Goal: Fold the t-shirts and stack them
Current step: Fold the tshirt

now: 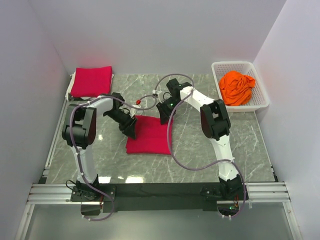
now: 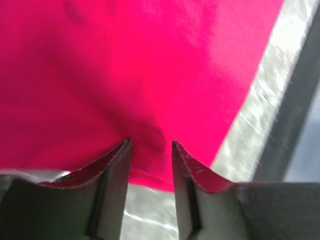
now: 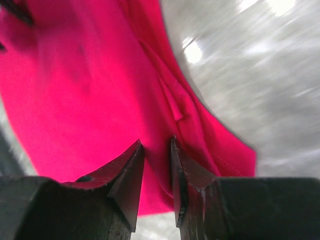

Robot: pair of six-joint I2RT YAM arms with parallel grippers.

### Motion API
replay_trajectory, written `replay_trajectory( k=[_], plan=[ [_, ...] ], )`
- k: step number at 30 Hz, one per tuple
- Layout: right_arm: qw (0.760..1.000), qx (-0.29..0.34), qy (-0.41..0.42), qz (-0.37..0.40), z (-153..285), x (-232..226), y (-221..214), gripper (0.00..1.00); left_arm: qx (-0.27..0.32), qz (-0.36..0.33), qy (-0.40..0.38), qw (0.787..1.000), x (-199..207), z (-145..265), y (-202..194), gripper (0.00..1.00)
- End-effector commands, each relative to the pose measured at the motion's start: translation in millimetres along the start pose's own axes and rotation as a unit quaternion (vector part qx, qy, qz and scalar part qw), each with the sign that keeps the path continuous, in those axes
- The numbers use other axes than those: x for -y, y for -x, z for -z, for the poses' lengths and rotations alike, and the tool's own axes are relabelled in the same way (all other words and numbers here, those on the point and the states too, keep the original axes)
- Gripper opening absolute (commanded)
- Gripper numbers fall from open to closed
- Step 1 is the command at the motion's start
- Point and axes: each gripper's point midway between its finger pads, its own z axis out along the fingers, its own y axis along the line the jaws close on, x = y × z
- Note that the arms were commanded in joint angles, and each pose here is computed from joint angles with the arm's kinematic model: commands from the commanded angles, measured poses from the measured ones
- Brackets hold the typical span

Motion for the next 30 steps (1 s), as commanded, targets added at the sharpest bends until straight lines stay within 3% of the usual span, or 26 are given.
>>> replay_trajectory(
  k=[1,5,10,12,13,16,24,30],
  plan=[
    [0.999,0.0,0.027,0.031,30.9,-39.7,1.3,0.35,-0.005,-0.031,-0.012,0.999,27.3,24.0,-3.5,0.45],
    [0.999,0.032,0.007,0.043,59.5,-42.5,25.1,0.46,0.049,-0.091,-0.033,0.994,28.2,56.2,30.7,0.55],
    [0.994,0.108,0.002,0.001,89.5,-20.9,70.9,0.43,0.127,-0.209,0.009,0.97,10.1,86.5,106.5,0.58],
    [0.991,0.125,0.015,-0.042,81.3,-8.3,77.4,0.39,0.144,-0.217,0.035,0.965,0.6,84.3,121.7,0.57],
    [0.99,0.125,0.018,-0.054,75.8,-5.0,76.8,0.38,0.165,-0.258,0.068,0.95,-13.9,85.8,140.0,0.56],
    [0.989,0.129,0.036,-0.062,57.4,-6.1,81.4,0.36,0.16,-0.297,0.099,0.936,-26.2,68.0,153.0,0.54],
    [0.983,0.127,0.074,-0.109,14.2,9.1,85.6,0.35,0.136,-0.364,0.093,0.917,-32.1,16.5,169.1,0.52],
    [0.979,0.116,0.102,-0.131,-3.0,9.7,76.2,0.31,0.11,-0.371,0.053,0.921,-21.2,-6.7,149.7,0.49]
  ],
)
